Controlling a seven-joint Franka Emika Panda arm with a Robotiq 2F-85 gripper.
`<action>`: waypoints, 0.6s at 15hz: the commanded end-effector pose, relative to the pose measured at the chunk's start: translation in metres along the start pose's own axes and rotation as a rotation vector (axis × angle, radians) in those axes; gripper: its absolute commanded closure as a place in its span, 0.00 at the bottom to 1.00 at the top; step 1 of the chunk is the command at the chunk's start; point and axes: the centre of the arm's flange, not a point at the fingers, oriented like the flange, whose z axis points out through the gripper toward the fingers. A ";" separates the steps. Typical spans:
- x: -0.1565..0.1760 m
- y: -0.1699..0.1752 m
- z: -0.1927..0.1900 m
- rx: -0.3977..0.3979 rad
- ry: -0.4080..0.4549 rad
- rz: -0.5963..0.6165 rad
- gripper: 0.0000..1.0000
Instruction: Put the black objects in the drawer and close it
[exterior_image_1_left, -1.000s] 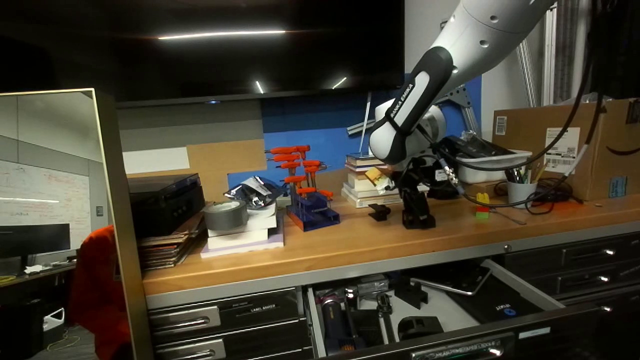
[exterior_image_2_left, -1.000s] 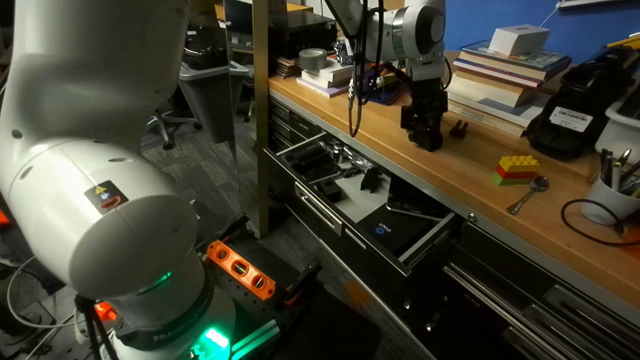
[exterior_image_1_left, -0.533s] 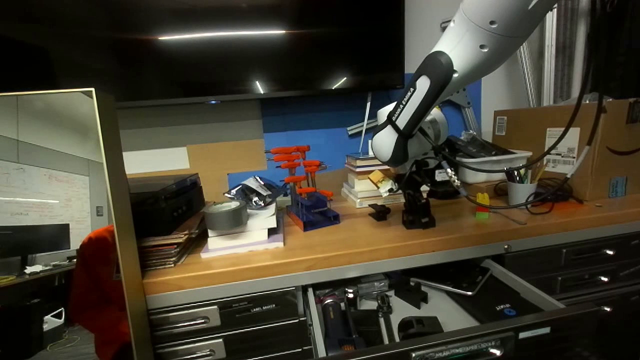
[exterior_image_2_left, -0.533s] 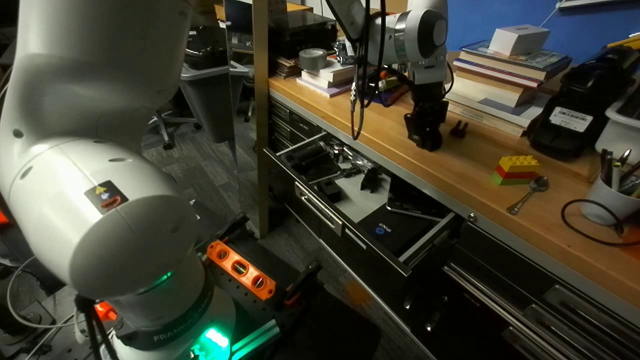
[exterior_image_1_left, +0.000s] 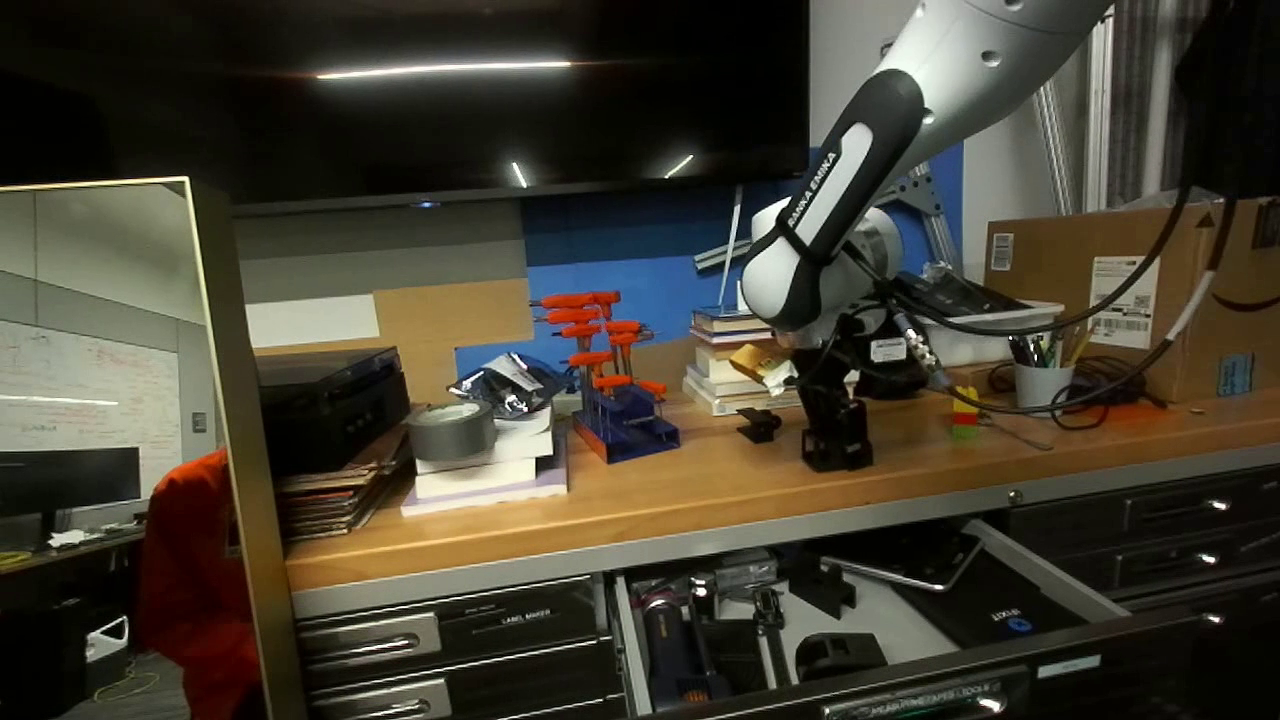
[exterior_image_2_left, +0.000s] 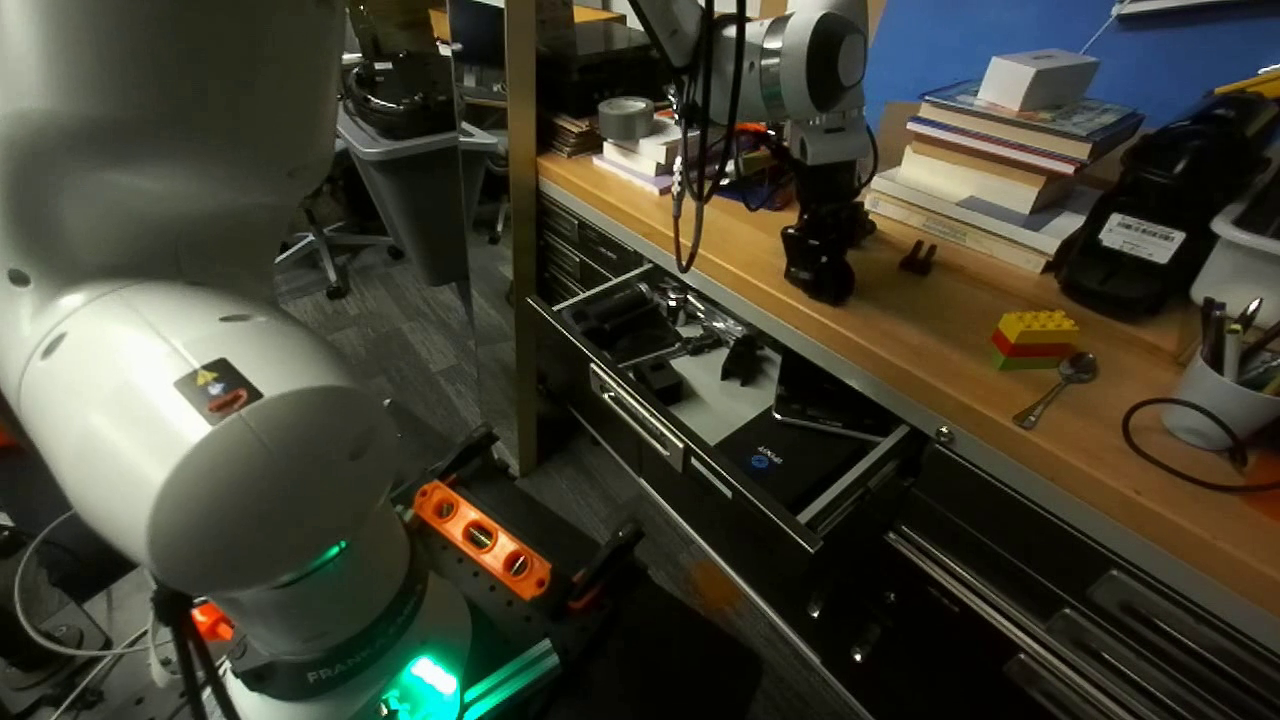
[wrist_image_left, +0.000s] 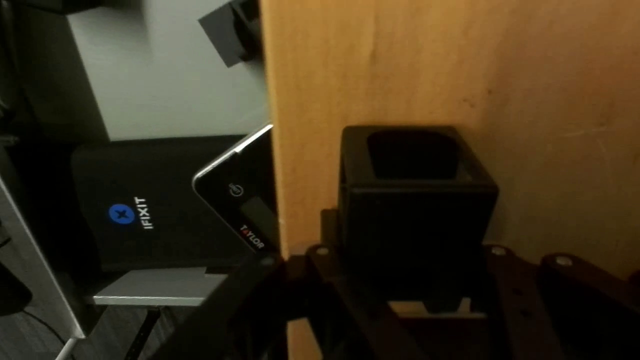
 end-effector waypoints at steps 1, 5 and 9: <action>-0.016 0.061 -0.035 0.006 -0.033 -0.072 0.75; -0.048 0.121 -0.059 0.012 -0.058 -0.141 0.75; -0.087 0.165 -0.042 0.005 -0.095 -0.186 0.75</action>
